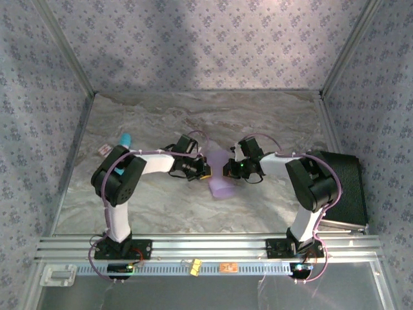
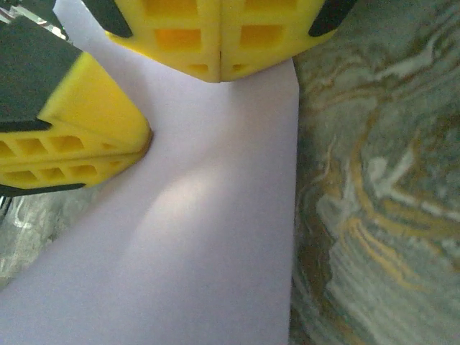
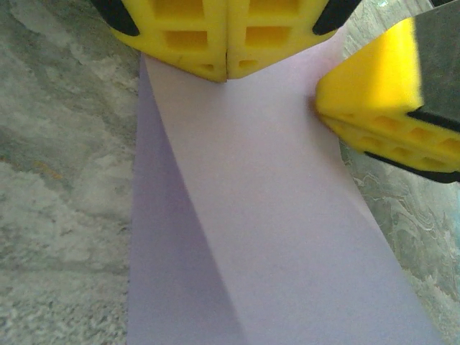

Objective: Fold a paper plane with a square sheet of paper (pick it up from the middle)
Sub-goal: First fold the square sheet of paper in half at the center of the table.

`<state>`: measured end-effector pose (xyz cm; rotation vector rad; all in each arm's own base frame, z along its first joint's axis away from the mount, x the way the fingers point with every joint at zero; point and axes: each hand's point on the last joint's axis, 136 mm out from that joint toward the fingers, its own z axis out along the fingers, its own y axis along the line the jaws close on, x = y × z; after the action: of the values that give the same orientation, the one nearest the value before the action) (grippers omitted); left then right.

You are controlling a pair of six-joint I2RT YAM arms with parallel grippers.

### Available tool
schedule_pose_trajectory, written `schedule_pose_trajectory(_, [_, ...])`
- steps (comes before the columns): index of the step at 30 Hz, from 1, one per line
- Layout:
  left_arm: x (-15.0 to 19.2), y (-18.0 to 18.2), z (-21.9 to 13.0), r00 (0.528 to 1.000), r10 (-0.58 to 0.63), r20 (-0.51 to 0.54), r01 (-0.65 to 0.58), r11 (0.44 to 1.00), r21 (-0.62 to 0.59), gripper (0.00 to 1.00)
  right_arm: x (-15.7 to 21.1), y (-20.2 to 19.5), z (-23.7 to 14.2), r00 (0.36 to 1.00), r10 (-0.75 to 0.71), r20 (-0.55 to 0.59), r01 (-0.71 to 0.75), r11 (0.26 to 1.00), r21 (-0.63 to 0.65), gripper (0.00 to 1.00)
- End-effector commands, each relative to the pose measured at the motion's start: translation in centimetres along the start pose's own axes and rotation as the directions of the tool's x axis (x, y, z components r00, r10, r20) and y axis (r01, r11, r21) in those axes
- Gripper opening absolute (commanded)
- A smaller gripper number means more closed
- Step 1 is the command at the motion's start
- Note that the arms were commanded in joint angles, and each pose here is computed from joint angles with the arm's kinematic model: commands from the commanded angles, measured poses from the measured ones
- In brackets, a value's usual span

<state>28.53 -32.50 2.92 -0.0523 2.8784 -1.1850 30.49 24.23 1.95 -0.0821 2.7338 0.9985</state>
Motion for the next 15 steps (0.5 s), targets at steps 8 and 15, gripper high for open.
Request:
schedule_pose_trajectory(8, [1.4,-1.9,0.1,0.998,-0.049,-0.031,0.051,0.997,0.059,0.0,2.8,-3.7,0.0,0.995,0.082,-0.062,-0.073,0.988,0.136,0.0])
schedule_pose_trajectory(15, [2.7,2.0,1.0,0.998,-0.052,-0.034,0.05,0.997,-0.056,0.0,3.2,-4.0,0.2,0.994,0.09,-0.065,-0.081,0.988,0.135,0.0])
